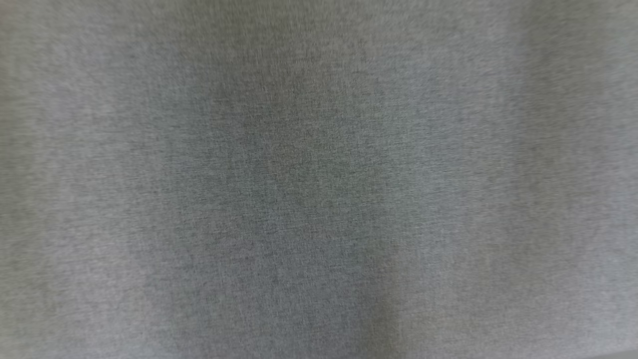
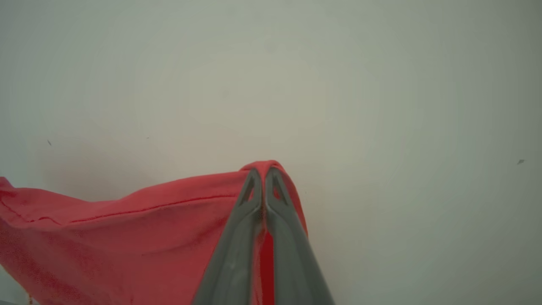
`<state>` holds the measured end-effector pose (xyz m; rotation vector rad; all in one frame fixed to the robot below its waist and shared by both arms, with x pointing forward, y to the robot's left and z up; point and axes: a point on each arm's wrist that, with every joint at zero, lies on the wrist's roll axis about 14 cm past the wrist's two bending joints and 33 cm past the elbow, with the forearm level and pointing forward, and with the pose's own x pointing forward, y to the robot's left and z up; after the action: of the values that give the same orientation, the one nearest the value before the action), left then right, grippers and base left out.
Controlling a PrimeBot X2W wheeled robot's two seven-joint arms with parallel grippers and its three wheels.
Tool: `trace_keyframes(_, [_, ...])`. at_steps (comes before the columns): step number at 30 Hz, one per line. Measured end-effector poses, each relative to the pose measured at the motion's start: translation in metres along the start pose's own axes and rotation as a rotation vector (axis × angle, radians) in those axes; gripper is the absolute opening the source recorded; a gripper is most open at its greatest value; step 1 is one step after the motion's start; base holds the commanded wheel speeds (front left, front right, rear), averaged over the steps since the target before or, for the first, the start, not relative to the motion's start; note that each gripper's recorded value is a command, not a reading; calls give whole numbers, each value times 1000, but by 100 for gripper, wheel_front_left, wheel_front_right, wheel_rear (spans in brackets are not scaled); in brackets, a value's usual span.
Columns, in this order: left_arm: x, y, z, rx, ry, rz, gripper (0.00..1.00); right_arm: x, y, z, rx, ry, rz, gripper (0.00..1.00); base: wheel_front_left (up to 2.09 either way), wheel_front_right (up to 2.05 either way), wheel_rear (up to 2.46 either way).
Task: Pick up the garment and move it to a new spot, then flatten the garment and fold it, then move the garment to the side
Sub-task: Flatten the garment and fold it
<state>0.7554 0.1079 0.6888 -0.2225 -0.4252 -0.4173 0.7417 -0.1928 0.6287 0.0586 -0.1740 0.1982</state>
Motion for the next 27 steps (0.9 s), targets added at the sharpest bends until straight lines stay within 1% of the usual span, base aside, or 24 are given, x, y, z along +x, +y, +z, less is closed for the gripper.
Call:
trace_keyframes(3, [-32, 3, -22, -40, 36, 11, 0, -27, 5, -26, 13, 46, 23, 0, 0, 0, 0])
trace_keyframes(5, [-57, 4, -37, -76, 77, 27, 0, -48, 7, -42, 47, 82, 32, 0, 0, 0, 0])
trace_keyframes(9, [-103, -5, -40, -104, 108, 61, 0, -92, 19, -59, 108, 130, 63, 0, 0, 0, 0])
trace_keyframes(15, [-171, -24, -28, -119, 150, 114, 0, -158, 41, -73, 192, 174, 97, 0, 0, 0, 0])
trace_keyframes(19, [-215, -37, -20, -182, 178, 173, 0, -195, 53, -75, 230, 191, 106, 0, 0, 0, 0])
trace_keyframes(24, [-267, -51, -17, -235, 220, 248, 0, -236, 61, -76, 288, 205, 86, 0, 0, 0, 0])
trace_keyframes(25, [-267, -51, -17, -235, 220, 248, 0, -236, 61, -76, 288, 205, 86, 0, 0, 0, 0])
trace_keyframes(27, [-287, -54, -18, -246, 241, 280, 0, -252, 61, -77, 314, 210, 65, 0, 0, 0, 0])
